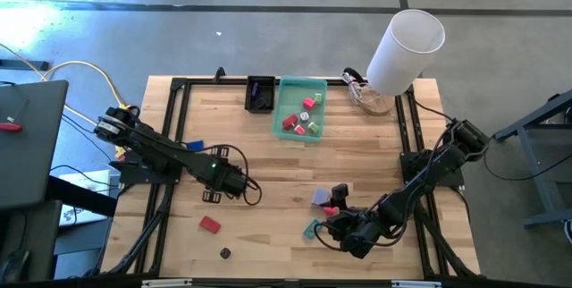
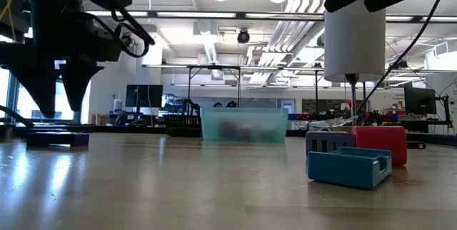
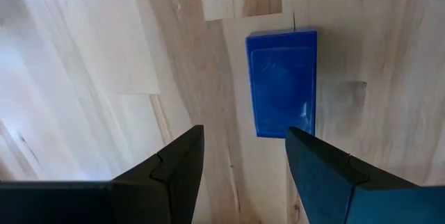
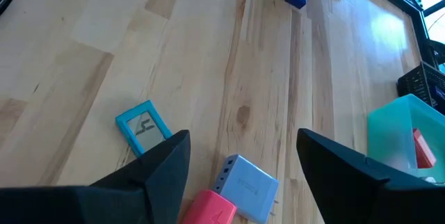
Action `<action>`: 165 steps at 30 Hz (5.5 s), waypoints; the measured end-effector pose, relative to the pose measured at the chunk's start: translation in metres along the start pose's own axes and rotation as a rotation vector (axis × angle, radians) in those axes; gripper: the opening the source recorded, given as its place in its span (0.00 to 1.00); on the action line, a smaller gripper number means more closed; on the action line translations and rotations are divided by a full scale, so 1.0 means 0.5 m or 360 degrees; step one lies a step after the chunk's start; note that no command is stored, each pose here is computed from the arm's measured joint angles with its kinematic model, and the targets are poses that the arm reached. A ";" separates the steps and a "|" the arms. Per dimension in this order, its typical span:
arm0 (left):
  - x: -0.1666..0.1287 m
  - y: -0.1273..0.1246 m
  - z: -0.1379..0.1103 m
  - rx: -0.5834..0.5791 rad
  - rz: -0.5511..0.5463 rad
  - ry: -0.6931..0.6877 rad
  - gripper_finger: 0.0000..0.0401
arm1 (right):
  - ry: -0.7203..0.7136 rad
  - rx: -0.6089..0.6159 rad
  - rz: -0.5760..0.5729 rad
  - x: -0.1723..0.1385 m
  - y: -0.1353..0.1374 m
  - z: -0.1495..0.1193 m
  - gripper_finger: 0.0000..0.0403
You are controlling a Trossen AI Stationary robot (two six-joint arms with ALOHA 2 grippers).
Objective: Pick & Place Office items
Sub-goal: Put the purple digital clock into the black bin
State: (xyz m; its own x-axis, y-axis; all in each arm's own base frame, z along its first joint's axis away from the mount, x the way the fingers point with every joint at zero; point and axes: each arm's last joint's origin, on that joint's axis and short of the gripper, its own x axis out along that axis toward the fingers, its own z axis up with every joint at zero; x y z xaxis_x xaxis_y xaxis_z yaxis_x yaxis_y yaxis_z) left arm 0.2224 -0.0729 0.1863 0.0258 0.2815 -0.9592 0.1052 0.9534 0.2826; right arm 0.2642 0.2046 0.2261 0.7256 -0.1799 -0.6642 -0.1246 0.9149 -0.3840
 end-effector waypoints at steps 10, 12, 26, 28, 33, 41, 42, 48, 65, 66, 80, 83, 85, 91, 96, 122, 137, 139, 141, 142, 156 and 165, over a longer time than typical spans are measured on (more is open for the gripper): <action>0.007 -0.004 0.005 -0.0006 -0.0041 -0.0055 0.48 | 0.0039 0.0054 0.0066 0.016 -0.018 0.003 0.62; 0.008 -0.005 0.010 -0.0019 -0.0062 -0.0098 0.48 | 0.0047 0.0060 0.0088 0.018 -0.020 0.004 0.62; 0.008 -0.009 0.016 -0.0014 -0.0110 -0.0139 0.48 | 0.0054 0.0062 0.0120 0.018 -0.019 0.004 0.62; 0.012 -0.009 0.014 -0.0015 -0.0111 -0.0140 0.48 | 0.0055 0.0062 0.0120 0.018 -0.019 0.003 0.62; 0.029 -0.012 0.006 -0.0019 -0.0109 -0.0124 0.48 | 0.0054 0.0062 0.0120 0.018 -0.019 0.004 0.62; 0.059 -0.018 -0.008 -0.0022 -0.0125 -0.0118 0.48 | 0.0053 0.0063 0.0123 0.018 -0.019 0.004 0.62; 0.062 -0.019 -0.009 -0.0023 -0.0131 -0.0122 0.48 | 0.0052 0.0065 0.0124 0.018 -0.019 0.004 0.62; 0.069 -0.020 -0.013 -0.0029 -0.0140 -0.0132 0.48 | 0.0045 0.0069 0.0126 0.018 -0.019 0.005 0.62; 0.069 -0.021 -0.010 -0.0031 -0.0146 -0.0150 0.48 | 0.0044 0.0069 0.0125 0.018 -0.019 0.005 0.62; 0.070 -0.021 -0.010 -0.0031 -0.0146 -0.0149 0.48 | 0.0044 0.0069 0.0125 0.018 -0.019 0.005 0.62; 0.088 -0.023 -0.025 -0.0130 -0.0148 -0.0116 0.48 | 0.0045 0.0069 0.0125 0.018 -0.019 0.005 0.62; 0.091 -0.023 -0.026 -0.0130 -0.0147 -0.0115 0.48 | 0.0045 0.0068 0.0125 0.018 -0.019 0.005 0.62; 0.091 -0.024 -0.026 -0.0133 -0.0148 -0.0118 0.48 | 0.0045 0.0069 0.0125 0.018 -0.019 0.005 0.62; 0.092 -0.024 -0.024 -0.0206 -0.0155 -0.0129 0.48 | 0.0044 0.0069 0.0122 0.018 -0.019 0.005 0.62; 0.092 -0.024 -0.024 -0.0272 -0.0158 -0.0127 0.48 | 0.0044 0.0070 0.0124 0.018 -0.019 0.005 0.62; 0.090 -0.024 -0.022 -0.0428 -0.0160 -0.0144 0.35 | 0.0043 0.0065 0.0120 0.018 -0.019 0.005 0.62; 0.045 0.032 0.001 -0.0876 -0.0218 -0.0499 0.35 | 0.0081 0.0101 0.0133 0.036 -0.045 0.008 0.62; 0.047 0.047 0.013 -0.0939 -0.0233 -0.0566 0.35 | 0.0088 0.0104 0.0156 0.037 -0.045 0.007 0.62; 0.049 0.065 0.021 -0.0980 -0.0232 -0.0612 0.35 | 0.0095 0.0101 0.0159 0.037 -0.045 0.007 0.62; 0.050 0.073 0.025 -0.1001 -0.0235 -0.0639 0.35 | 0.0101 0.0097 0.0159 0.037 -0.045 0.006 0.62; 0.052 0.148 0.053 -0.1061 -0.0189 -0.0891 0.35 | 0.0133 0.0124 0.0156 0.036 -0.045 0.002 0.62; 0.029 0.173 0.067 -0.0983 -0.0136 -0.1136 0.35 | 0.0123 0.0110 0.0144 0.038 -0.049 0.004 0.62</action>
State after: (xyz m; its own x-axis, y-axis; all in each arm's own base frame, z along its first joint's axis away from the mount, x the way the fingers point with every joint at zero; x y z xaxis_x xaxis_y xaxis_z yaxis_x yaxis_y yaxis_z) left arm 0.2654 0.0100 0.1964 0.6656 0.2705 -0.6955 -0.4046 0.9139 -0.0318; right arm 0.2824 0.1795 0.2239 0.6587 -0.1202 -0.7427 -0.1383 0.9510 -0.2766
